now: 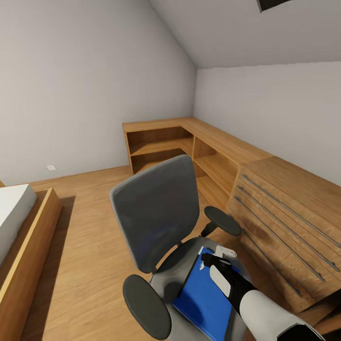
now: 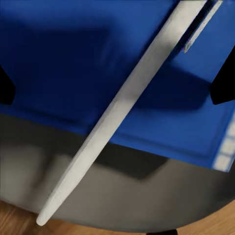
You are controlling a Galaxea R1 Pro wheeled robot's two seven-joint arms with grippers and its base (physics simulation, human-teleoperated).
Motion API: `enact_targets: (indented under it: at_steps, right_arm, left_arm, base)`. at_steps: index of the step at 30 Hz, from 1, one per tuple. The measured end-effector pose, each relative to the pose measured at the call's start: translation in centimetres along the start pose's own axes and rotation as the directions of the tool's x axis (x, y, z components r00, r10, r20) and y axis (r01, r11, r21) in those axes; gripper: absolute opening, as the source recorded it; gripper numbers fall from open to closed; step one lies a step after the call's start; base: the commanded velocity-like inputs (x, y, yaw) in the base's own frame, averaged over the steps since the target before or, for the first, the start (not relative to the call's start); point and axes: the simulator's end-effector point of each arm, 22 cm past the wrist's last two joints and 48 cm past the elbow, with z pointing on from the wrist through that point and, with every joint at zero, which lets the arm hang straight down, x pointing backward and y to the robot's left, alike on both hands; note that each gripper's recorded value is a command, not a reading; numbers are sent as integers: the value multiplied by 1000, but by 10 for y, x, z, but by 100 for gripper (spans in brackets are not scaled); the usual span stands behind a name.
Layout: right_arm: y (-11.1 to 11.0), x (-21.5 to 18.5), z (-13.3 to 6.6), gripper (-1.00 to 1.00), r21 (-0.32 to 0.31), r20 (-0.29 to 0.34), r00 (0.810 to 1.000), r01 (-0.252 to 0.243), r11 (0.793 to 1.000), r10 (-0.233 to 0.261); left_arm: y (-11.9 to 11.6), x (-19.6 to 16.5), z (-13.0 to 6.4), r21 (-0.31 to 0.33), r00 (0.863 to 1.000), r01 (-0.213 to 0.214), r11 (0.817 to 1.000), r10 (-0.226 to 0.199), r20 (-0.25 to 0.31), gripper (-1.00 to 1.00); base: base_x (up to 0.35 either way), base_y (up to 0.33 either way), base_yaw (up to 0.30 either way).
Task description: In the bedroom, organize the workspace by keeping the computer under the desk, ensuring the monitor is on the desk, placing the keyboard on the desk next to the monitor, placing the mouse on the desk next to the keyboard, moving the folder from the swivel chair onto the desk next to the mouse, stacking the notebook on top of the folder with the pen on top of the notebook, and positioning the swivel chair next to the desk.
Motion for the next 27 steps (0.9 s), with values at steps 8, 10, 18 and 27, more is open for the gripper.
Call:
enact_targets:
  at_steps: [8, 10, 18, 27]
  right_arm:
    - [0, 0, 0, 100, 0, 0, 1000, 0, 1000, 0]
    - [0, 0, 0, 100, 0, 0, 1000, -1, 1000, 1]
    - [-1, 0, 0, -100, 2, 1, 1000, 0, 1000, 0]
    - [-4, 0, 1, -100, 17, 1, 1000, 2, 1000, -2]
  left_arm:
    - [0, 0, 0, 1, 1000, 0, 1000, 0, 0, 100]
    - [0, 0, 0, 1, 1000, 0, 1000, 0, 0, 100]
    - [0, 0, 0, 1, 1000, 0, 1000, 0, 0, 100]
    - [0, 0, 0, 0, 1000, 0, 1000, 0, -1, 100]
  base:
    - [0, 0, 0]
    - [0, 0, 0]
    - [0, 0, 0]
    - [0, 0, 0]
